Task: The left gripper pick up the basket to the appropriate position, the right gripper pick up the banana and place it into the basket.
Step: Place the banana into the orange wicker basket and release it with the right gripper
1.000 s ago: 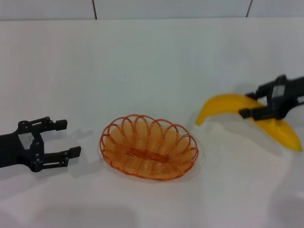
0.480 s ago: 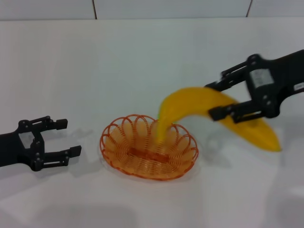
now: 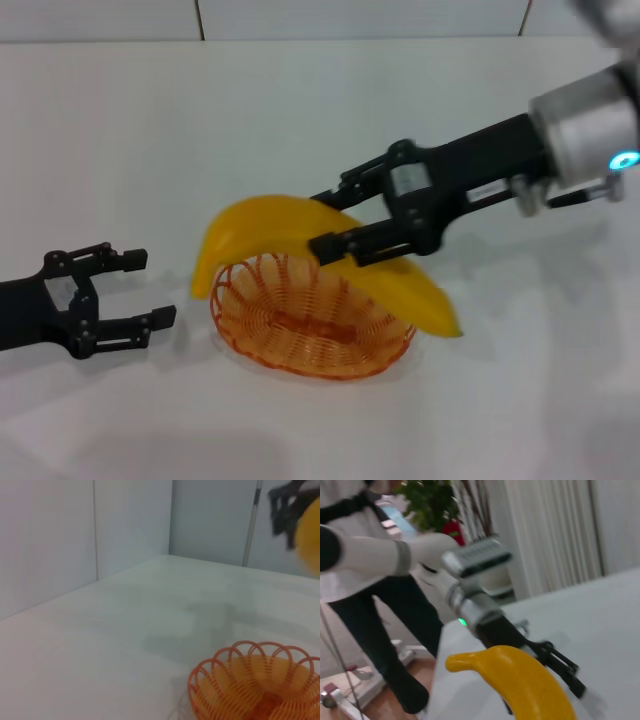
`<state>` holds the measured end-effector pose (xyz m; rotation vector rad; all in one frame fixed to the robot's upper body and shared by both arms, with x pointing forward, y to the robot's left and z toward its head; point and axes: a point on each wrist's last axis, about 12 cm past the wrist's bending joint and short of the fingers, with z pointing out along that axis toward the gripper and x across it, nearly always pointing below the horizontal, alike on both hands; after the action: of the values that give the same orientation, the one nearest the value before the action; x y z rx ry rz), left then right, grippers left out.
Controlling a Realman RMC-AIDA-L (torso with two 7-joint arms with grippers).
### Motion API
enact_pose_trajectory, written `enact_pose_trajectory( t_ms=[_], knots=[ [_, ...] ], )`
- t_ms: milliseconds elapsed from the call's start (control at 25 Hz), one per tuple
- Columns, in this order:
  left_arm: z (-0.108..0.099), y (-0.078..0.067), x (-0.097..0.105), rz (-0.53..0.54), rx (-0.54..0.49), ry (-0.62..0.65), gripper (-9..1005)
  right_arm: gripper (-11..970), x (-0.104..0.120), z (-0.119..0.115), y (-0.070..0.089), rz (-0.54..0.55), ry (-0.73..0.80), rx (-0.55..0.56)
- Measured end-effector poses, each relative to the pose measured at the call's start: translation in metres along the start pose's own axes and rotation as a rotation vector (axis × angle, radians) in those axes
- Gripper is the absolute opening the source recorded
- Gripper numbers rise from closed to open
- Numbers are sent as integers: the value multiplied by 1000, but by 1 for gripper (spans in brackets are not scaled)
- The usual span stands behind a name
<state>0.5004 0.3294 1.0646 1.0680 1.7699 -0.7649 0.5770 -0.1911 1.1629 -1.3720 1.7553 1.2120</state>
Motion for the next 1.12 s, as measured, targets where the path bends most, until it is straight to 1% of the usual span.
enact_pose_trajectory(
  t_ms=[120, 440, 880, 1120],
  knots=[
    [2, 1, -2, 5, 3, -2, 841, 528, 7, 10, -6, 33, 29, 30],
    [3, 2, -4, 10, 5, -4, 841, 533, 24, 25, -15, 106, 59, 85],
    [1, 1, -1, 4, 8, 6, 841, 540, 33, 27, -15, 145, 61, 77],
    [1, 0, 2, 1, 29, 45, 841, 544, 33, 27, -15, 143, 65, 73]
  ],
)
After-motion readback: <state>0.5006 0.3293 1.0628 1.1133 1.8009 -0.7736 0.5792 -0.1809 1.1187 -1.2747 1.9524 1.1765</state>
